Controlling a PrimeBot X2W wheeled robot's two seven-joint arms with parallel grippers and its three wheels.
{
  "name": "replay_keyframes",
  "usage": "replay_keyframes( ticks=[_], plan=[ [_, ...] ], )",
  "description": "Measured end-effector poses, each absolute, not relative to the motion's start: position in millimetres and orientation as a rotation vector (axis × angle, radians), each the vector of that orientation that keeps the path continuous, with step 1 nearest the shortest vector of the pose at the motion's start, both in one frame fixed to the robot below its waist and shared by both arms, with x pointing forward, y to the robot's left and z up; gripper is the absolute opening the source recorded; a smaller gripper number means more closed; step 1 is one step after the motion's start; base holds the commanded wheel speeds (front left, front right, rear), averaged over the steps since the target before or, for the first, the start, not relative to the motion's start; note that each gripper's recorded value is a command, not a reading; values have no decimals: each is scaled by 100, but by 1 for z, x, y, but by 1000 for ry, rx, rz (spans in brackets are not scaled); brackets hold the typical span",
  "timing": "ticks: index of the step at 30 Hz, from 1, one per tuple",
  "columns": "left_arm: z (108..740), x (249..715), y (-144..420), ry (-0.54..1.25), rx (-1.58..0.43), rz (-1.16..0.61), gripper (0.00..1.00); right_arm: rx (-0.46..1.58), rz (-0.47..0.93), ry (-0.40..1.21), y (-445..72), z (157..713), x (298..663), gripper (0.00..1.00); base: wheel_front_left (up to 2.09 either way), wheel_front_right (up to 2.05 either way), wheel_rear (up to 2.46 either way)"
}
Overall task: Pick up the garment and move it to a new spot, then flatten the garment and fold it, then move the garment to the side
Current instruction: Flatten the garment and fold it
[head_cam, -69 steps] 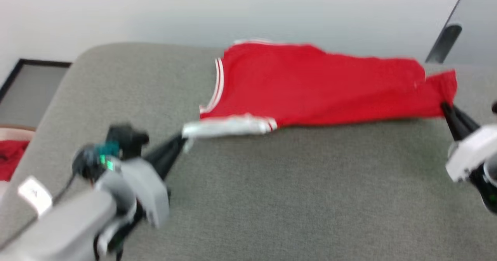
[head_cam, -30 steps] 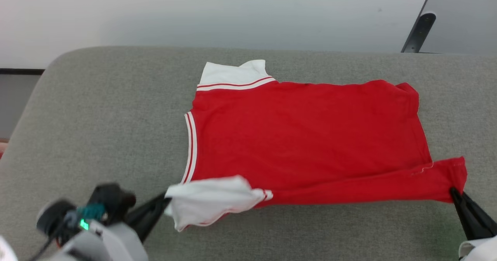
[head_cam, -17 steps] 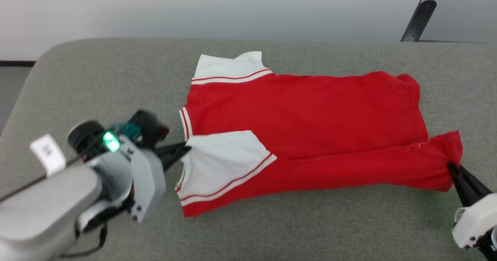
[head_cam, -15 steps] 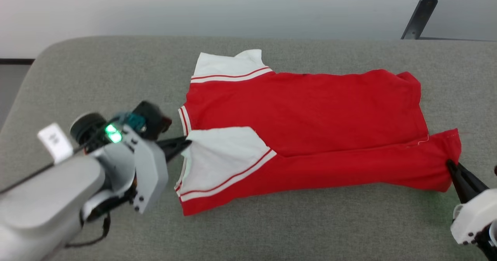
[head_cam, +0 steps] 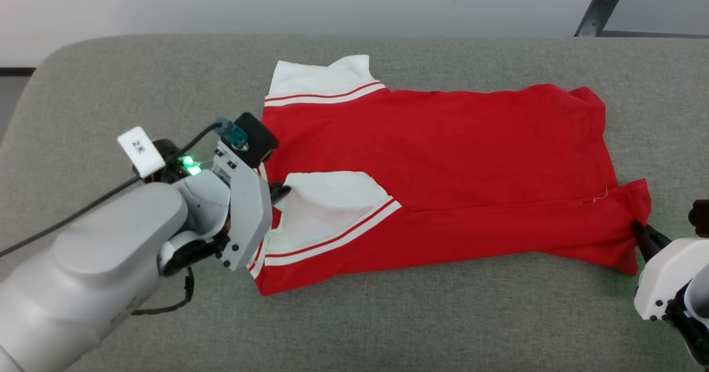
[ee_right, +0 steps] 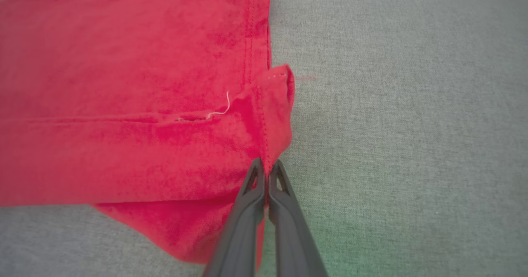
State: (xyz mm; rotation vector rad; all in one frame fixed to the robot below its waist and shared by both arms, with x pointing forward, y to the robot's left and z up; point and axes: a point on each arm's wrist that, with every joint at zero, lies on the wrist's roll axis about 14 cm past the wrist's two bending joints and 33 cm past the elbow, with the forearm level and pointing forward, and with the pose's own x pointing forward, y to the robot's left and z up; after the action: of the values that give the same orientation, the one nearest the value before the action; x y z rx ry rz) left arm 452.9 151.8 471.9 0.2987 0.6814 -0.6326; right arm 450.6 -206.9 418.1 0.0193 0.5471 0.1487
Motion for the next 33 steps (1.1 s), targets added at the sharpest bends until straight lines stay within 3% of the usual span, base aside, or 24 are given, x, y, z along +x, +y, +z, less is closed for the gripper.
replay_keyframes(
  ticks=[2,4,5,6,7,8,9,10,12,22,33],
  plan=[
    [466,452,154,714,294,-622,2,19,150,557,-206,416,451,0,0,0,0],
    [461,449,156,749,294,-615,14,19,151,573,-204,413,450,0,0,0,0],
    [458,448,158,772,284,-606,15,21,151,575,-204,413,449,15,0,0,0],
    [456,447,161,791,279,-596,19,23,151,581,-204,413,448,50,0,0,0],
    [456,446,163,799,275,-590,27,19,153,587,-203,412,448,100,0,0,0],
    [458,447,164,800,258,-581,34,14,154,587,-203,413,447,100,0,0,0],
    [459,448,165,802,234,-572,49,13,156,591,-203,414,447,100,0,0,0],
    [461,448,166,802,227,-564,74,11,160,595,-201,415,446,100,0,0,0],
    [466,449,168,795,216,-554,100,5,176,586,-197,420,446,100,0,0,0],
    [505,456,194,601,168,-444,100,-16,211,417,-188,469,443,100,0,0,0],
    [544,435,203,291,18,-321,100,-123,284,10,-169,533,416,100,0,0,0]
  ],
)
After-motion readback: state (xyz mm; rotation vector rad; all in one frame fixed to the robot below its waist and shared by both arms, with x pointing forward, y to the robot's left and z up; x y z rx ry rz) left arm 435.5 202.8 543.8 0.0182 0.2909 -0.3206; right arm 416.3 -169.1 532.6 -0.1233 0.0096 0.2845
